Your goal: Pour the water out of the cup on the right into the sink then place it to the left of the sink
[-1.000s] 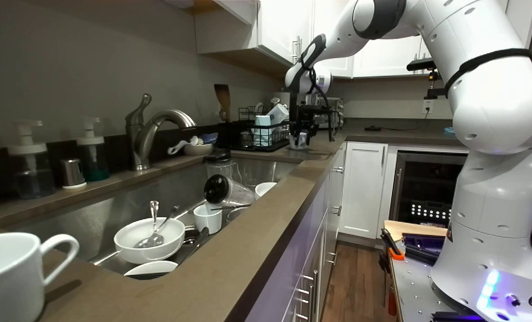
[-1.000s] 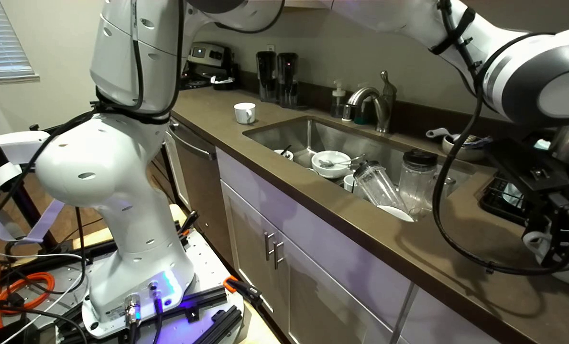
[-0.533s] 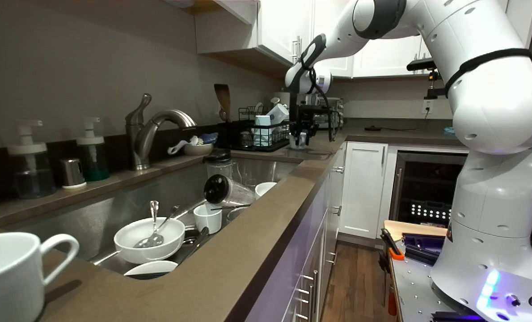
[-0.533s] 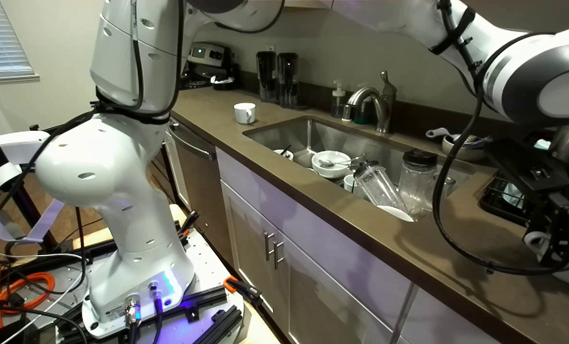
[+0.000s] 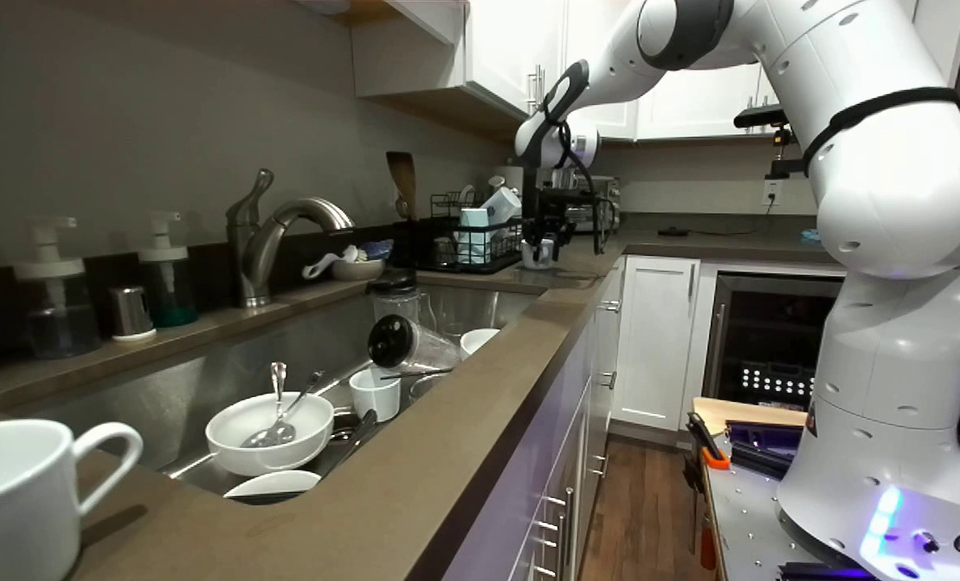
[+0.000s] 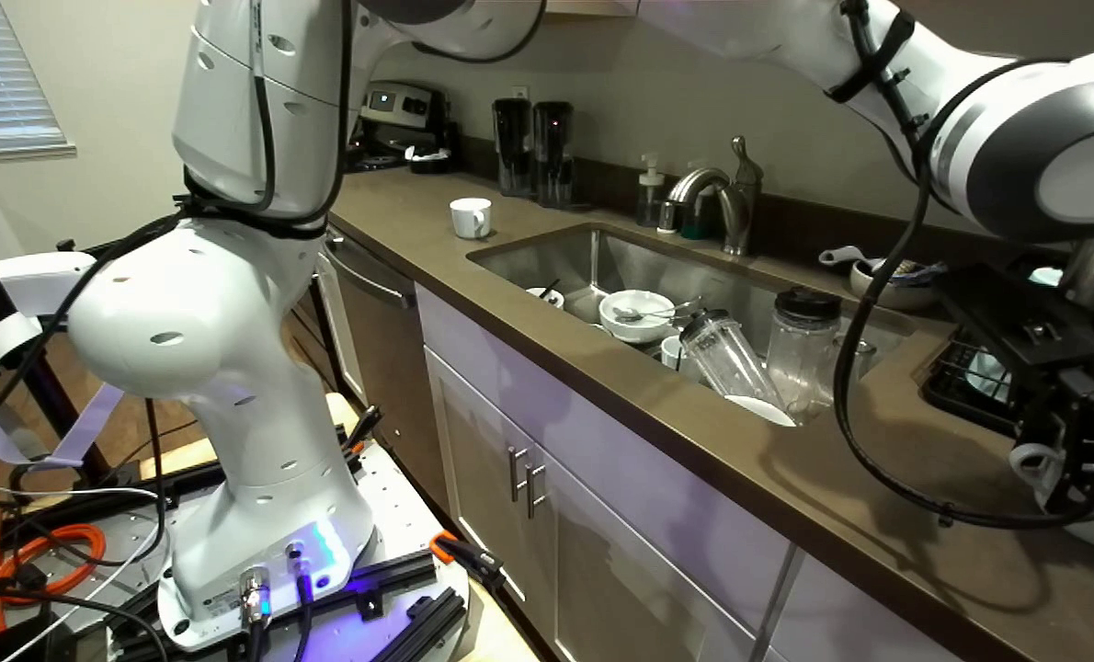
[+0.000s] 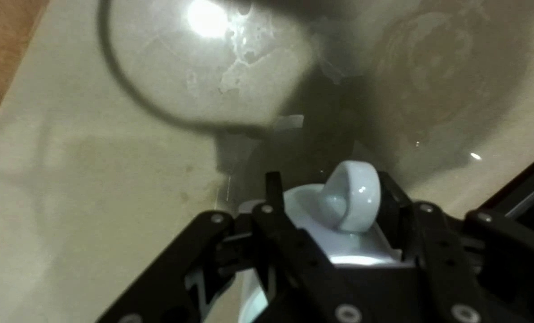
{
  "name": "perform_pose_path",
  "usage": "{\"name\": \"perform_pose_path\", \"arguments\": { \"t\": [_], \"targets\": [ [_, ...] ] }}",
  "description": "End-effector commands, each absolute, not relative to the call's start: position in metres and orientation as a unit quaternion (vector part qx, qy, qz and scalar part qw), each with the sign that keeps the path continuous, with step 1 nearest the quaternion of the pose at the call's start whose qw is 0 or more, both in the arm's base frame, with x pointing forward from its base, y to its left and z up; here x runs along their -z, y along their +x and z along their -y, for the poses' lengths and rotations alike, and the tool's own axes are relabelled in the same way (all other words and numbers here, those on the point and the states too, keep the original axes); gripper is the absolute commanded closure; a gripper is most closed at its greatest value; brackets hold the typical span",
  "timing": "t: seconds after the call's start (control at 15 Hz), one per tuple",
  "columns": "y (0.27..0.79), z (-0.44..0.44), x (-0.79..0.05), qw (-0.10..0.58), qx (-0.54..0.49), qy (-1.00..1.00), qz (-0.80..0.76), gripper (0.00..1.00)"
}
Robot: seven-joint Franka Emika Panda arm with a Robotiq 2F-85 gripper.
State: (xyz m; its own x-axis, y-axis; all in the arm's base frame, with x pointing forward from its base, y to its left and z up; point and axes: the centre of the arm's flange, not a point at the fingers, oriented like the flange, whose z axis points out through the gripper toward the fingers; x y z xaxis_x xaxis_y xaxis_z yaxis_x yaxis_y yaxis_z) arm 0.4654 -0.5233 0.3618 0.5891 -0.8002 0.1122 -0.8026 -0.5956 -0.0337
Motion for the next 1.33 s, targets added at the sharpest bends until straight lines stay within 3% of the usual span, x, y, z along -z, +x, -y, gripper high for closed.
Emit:
{"name": "perform_pose_path", "arguments": {
  "t": [0.0, 0.27, 0.47, 1.27],
  "targets": [
    [0.462, 0.522, -0.371, 0.014, -0.068, 0.888, 0.454, 0.62],
    [0.462, 0.522, -0.372, 0.014, -0.069, 0.888, 0.455, 0.88],
    [0.461, 0.523, -0.372, 0.014, -0.069, 0.888, 0.455, 0.98],
    [0.437, 0.515, -0.388, 0.017, -0.064, 0.887, 0.457, 0.95]
  ]
}}
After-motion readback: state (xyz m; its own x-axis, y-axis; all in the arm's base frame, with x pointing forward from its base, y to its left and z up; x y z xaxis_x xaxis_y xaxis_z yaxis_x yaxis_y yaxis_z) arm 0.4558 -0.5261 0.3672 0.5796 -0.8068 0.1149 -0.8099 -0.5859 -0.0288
